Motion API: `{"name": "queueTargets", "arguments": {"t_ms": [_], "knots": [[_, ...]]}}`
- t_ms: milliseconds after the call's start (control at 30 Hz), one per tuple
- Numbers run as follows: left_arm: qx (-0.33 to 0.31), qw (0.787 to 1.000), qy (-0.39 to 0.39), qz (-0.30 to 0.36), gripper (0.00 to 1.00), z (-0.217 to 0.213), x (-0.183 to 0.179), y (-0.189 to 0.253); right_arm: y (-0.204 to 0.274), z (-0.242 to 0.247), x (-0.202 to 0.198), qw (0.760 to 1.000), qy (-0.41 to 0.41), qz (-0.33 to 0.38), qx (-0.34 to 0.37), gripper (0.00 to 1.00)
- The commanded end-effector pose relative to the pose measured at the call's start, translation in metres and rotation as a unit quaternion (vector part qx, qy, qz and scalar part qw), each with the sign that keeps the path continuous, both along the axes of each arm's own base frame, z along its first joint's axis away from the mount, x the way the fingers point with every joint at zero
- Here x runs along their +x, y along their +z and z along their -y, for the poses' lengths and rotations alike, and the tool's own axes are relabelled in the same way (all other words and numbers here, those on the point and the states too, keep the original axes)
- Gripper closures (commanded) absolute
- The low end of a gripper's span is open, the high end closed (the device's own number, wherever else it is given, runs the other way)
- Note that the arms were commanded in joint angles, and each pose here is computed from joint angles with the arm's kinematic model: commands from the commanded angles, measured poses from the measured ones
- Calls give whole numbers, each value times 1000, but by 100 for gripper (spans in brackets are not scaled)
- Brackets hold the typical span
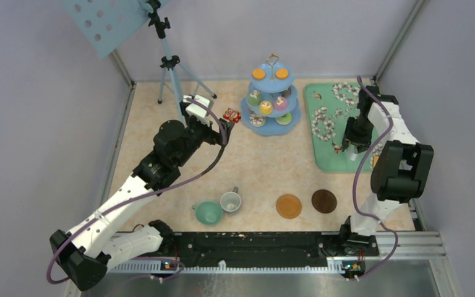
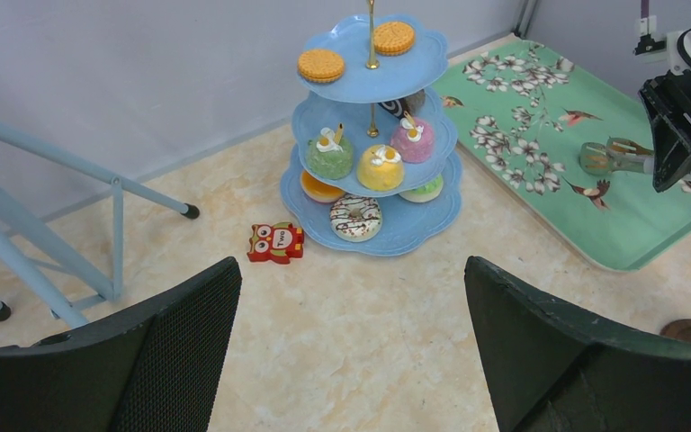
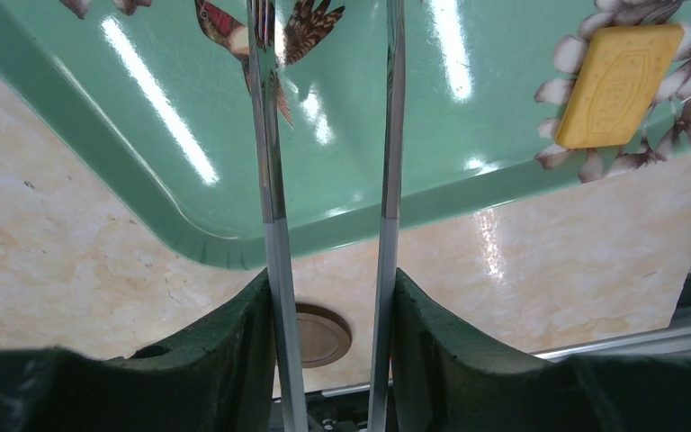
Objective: Serve the afternoon tea
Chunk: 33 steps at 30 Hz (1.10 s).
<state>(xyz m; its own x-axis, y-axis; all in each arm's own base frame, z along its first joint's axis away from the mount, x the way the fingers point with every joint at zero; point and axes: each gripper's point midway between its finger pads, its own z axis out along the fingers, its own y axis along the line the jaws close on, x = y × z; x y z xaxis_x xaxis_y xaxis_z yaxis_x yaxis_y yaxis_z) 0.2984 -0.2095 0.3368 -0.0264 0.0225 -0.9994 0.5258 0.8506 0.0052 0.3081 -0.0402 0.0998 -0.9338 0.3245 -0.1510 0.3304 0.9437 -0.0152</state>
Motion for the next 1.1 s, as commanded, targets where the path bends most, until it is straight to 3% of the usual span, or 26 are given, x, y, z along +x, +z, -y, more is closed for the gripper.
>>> {"name": "queueTargets", "arguments": {"t_ms": [0, 267, 367, 667, 800, 1067], "knots": [[-20, 999, 5, 28, 1, -5, -2, 22, 38, 1, 18, 997, 5, 75, -14, 73], [-18, 1000, 4, 25, 1, -3, 0, 19, 60, -7, 23, 992, 10, 129, 2, 79], [-19, 999, 6, 27, 1, -4, 0, 19, 76, -23, 36, 984, 31, 172, 42, 80], [-19, 999, 12, 26, 1, -6, 1, 18, 178, -114, 111, 924, 126, 324, 162, 81], [-18, 999, 17, 25, 1, -7, 2, 17, 207, -157, 129, 906, 167, 336, 194, 81], [-18, 999, 18, 26, 1, -7, 2, 18, 220, -198, 131, 908, 209, 321, 171, 79]]}}
